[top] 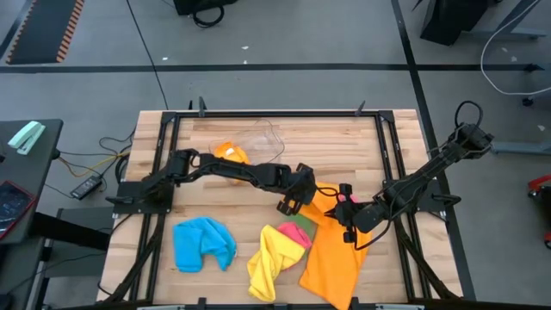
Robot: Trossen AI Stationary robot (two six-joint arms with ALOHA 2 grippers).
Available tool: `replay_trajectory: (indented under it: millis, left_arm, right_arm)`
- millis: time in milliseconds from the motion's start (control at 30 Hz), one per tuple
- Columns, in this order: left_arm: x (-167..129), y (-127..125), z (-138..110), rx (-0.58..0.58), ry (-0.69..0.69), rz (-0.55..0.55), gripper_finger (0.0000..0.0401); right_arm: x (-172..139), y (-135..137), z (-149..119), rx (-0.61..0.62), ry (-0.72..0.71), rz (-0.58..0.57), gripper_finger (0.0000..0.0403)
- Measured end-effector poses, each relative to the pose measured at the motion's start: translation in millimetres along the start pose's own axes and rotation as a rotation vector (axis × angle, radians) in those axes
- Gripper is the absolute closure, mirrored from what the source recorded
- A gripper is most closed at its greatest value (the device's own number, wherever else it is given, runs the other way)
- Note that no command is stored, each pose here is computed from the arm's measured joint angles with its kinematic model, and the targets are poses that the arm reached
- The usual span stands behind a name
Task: Fold microfiber towels
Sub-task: Fold the orange microfiber towel
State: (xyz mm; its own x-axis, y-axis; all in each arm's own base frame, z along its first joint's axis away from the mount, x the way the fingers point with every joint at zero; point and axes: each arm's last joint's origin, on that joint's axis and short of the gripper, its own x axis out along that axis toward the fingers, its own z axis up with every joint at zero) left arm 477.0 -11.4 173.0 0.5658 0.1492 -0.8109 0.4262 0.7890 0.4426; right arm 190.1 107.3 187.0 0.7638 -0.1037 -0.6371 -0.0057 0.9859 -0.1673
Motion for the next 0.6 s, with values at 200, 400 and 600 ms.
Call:
replay_trajectory:
  millis: [200, 400, 600]
  left_arm:
    - [-39, -12, 13, 0.027, 0.030, -0.009, 0.0390]
    - [-84, -30, 28, -0.082, 0.002, -0.048, 0.0387]
    - [-95, -59, 42, -0.143, -0.040, -0.168, 0.0376]
  right_arm:
    - [0, -2, 2, -0.023, -0.026, -0.058, 0.0390]
    - [0, 2, 7, -0.069, -0.068, 0.008, 0.0390]
    - [-1, 6, 14, -0.072, -0.124, 0.098, 0.0390]
